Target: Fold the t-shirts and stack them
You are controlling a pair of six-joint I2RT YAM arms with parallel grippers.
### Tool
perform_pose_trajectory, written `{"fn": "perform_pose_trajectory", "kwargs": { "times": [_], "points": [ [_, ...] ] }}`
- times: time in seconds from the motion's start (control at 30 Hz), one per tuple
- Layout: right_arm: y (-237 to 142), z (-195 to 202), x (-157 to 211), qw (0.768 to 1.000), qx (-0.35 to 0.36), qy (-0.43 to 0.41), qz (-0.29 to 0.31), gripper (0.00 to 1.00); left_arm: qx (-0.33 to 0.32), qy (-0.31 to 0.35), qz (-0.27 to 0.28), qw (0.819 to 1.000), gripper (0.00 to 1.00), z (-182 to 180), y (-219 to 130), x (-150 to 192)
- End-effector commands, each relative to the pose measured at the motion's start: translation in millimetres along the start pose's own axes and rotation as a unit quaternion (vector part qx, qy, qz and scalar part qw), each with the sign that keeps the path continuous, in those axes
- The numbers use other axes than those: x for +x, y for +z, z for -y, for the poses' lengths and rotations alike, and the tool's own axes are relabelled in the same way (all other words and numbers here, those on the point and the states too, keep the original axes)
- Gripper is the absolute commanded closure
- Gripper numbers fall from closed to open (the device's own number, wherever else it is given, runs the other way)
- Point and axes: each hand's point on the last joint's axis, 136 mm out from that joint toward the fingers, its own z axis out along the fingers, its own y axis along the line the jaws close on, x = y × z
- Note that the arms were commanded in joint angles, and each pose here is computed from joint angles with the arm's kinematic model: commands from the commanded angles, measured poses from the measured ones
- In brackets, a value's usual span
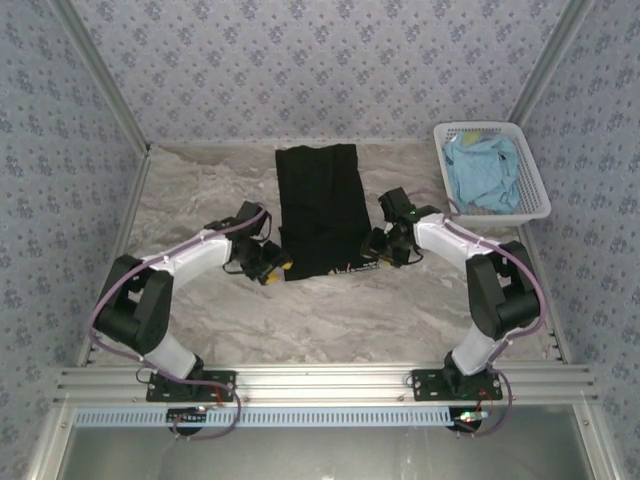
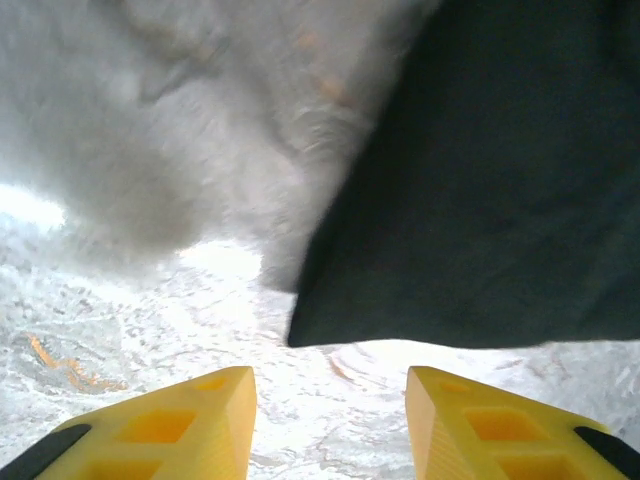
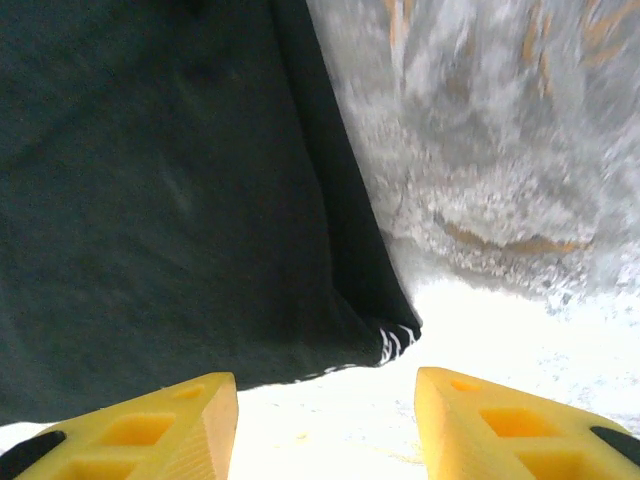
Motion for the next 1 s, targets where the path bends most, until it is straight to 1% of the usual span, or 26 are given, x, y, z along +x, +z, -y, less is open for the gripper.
{"fn": "perform_pose_trajectory", "kwargs": {
  "times": [0.0, 0.1, 0.2, 0.3, 0.4, 0.5, 0.6, 0.7, 0.77, 0.8, 0.87, 0.93, 0.97],
  "points": [
    [15, 8, 12, 0.999, 0.015, -0.008, -0.027, 0.48, 0.013, -0.041, -0.002, 0.999, 0.56, 1, 11, 0],
    [24, 17, 8, 0.999, 0.040, -0.011, -0.027, 0.48, 0.024, -0.053, -0.003, 0.998, 0.54, 2, 24, -2],
    [33, 18, 3, 0.998, 0.051, -0.011, -0.032, 0.50, 0.021, -0.051, -0.008, 0.998, 0.53, 7, 37, -2],
    [41, 15, 3, 0.998, 0.049, -0.012, -0.038, 0.56, 0.027, -0.045, -0.009, 0.999, 0.53, 19, 44, -1],
    [47, 13, 1, 0.998, 0.043, -0.005, -0.034, 0.64, 0.022, -0.039, -0.009, 0.999, 0.53, 28, 51, 1],
    [49, 7, -3, 0.999, 0.032, -0.005, -0.028, 0.75, 0.016, -0.037, -0.009, 0.999, 0.56, 32, 57, 1],
    [48, 1, -5, 0.999, 0.022, -0.009, -0.025, 0.90, 0.016, -0.034, -0.007, 0.999, 0.59, 38, 60, -2],
    [40, -4, -4, 1.000, 0.001, 0.005, -0.017, 0.97, 0.024, -0.026, -0.005, 0.999, 0.60, 49, 60, -2],
    [34, -8, -5, 1.000, -0.016, 0.018, -0.010, 0.99, 0.026, -0.020, -0.003, 0.999, 0.60, 56, 55, 2],
    [31, -9, -4, 0.999, -0.022, 0.024, -0.008, 1.00, 0.024, -0.016, 0.002, 1.000, 0.59, 58, 51, 4],
    [24, -10, -2, 0.999, -0.029, 0.039, -0.005, 1.00, 0.015, -0.013, 0.016, 1.000, 0.53, 57, 40, 9],
    [18, -12, 4, 0.998, -0.039, 0.056, -0.009, 1.00, -0.002, -0.020, 0.036, 0.999, 0.46, 47, 28, 14],
    [16, -12, 8, 0.997, -0.040, 0.065, -0.011, 1.00, -0.008, -0.030, 0.043, 0.999, 0.46, 40, 23, 16]
  ]
}}
